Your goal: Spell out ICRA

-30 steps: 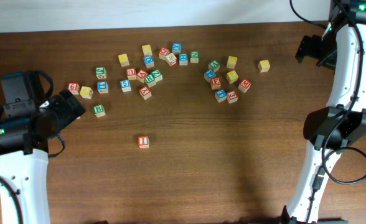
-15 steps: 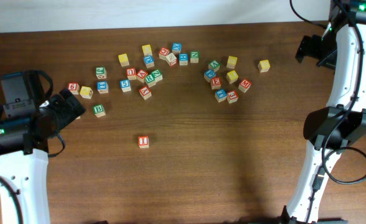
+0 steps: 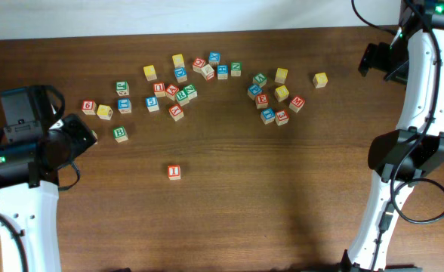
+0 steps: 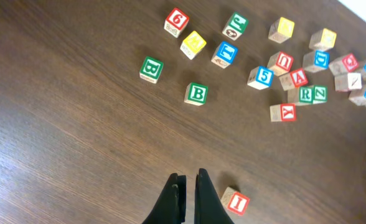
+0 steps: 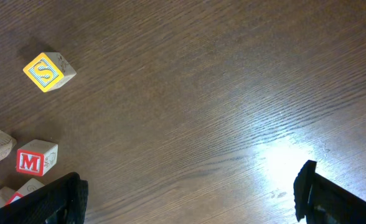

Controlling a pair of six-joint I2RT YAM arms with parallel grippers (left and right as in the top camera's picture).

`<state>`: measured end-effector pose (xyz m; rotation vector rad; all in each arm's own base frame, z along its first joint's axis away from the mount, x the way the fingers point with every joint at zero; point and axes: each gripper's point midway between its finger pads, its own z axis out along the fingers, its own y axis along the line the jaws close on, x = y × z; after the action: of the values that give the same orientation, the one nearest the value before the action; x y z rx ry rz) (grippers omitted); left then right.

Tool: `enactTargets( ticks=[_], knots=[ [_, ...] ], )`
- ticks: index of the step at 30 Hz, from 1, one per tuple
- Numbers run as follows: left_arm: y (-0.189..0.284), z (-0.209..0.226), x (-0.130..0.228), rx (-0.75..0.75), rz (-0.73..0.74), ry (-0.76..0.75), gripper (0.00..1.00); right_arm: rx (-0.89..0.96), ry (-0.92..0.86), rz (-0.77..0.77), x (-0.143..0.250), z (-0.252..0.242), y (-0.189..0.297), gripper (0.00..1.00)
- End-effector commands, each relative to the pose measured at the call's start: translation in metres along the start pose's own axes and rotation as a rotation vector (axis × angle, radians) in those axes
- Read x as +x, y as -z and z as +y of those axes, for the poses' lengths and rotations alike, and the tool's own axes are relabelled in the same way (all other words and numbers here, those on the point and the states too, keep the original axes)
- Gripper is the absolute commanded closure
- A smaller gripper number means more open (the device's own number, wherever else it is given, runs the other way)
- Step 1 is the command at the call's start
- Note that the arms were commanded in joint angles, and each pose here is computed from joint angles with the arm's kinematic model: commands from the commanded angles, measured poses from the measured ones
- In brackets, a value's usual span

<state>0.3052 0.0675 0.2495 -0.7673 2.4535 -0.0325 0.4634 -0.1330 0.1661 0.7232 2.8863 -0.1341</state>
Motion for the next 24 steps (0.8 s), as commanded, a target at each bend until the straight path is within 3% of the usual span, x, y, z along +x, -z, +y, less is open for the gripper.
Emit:
enactTargets(
  ticks=[1,11,24],
  knots=[
    [0.008,-0.002,-0.003,0.015,0.004,-0.068,1.00,-0.003,-0.004,-0.002,0.002,0.002,0.004,0.02],
    [0.047,-0.016,-0.024,-0.014,0.108,-0.101,1.00,-0.003,-0.004,-0.002,0.002,0.002,0.004,0.02],
    [0.049,-0.068,0.010,0.070,0.224,-0.259,0.98,-0.003,-0.004,-0.002,0.002,0.002,0.004,0.02]
  ],
)
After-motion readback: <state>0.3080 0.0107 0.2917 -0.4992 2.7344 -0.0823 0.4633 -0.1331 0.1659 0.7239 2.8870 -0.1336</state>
